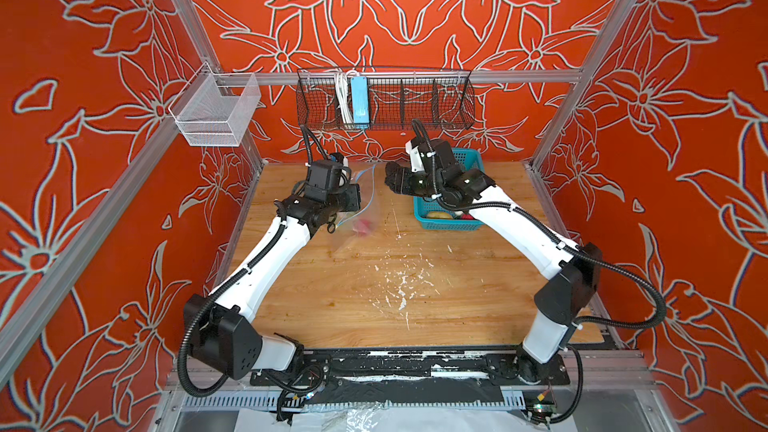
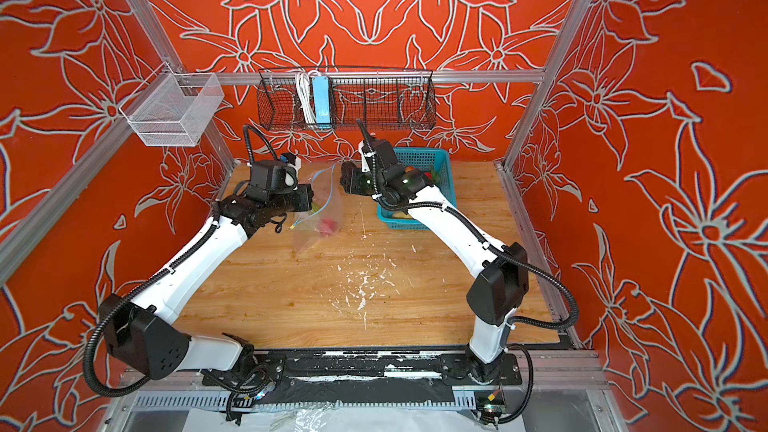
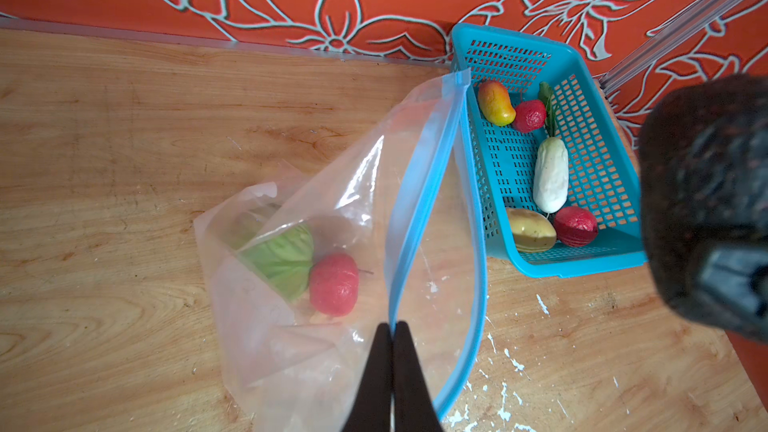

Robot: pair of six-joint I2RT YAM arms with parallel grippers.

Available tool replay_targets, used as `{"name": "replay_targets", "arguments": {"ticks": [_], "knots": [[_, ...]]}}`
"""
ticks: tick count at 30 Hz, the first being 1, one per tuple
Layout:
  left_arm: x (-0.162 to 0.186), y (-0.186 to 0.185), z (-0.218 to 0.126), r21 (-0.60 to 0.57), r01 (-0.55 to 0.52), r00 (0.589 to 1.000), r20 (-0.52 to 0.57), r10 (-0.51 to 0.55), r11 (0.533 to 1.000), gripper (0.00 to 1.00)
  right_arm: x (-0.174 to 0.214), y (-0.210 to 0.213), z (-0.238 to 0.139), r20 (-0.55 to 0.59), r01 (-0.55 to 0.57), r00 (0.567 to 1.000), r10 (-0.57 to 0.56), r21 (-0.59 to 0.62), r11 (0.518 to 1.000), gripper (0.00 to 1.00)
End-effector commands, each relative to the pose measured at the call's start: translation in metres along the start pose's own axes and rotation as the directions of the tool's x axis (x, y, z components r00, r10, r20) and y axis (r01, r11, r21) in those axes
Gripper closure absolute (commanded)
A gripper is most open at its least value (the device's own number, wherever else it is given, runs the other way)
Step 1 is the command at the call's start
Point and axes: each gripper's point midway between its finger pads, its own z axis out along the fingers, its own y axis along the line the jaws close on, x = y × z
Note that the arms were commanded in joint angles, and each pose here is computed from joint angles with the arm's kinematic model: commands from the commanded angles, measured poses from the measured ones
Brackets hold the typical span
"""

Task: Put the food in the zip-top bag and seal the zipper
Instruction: 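Carry the avocado with the right gripper over the bag opening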

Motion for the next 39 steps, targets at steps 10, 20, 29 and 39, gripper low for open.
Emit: {"name": "replay_targets", "arguments": {"ticks": [10,20,29,39], "knots": [[-0.010,-0.005,-0.018,0.024,0.000,0.999,0.041,-0.001,1.000,1.00,0.002,0.044,0.017,0.015,-0.023,1.000,0.024,-0.053,0.998,0.63],[-0.013,-0.004,-0.025,0.016,-0.006,0.998,0.060,0.005,1.000,1.00,0.027,0.062,0.047,-0.027,-0.040,0.999,0.039,-0.007,0.999,0.71],[-0.015,-0.005,-0.028,0.020,-0.005,0.998,0.060,0.004,1.000,1.00,0.037,0.055,0.048,-0.036,-0.045,0.998,0.046,0.030,0.999,0.70],[-0.019,-0.007,-0.034,0.030,0.002,0.997,0.077,-0.004,1.000,1.00,0.011,0.058,0.010,0.056,0.009,0.998,-0.012,0.057,0.998,0.64]]}}
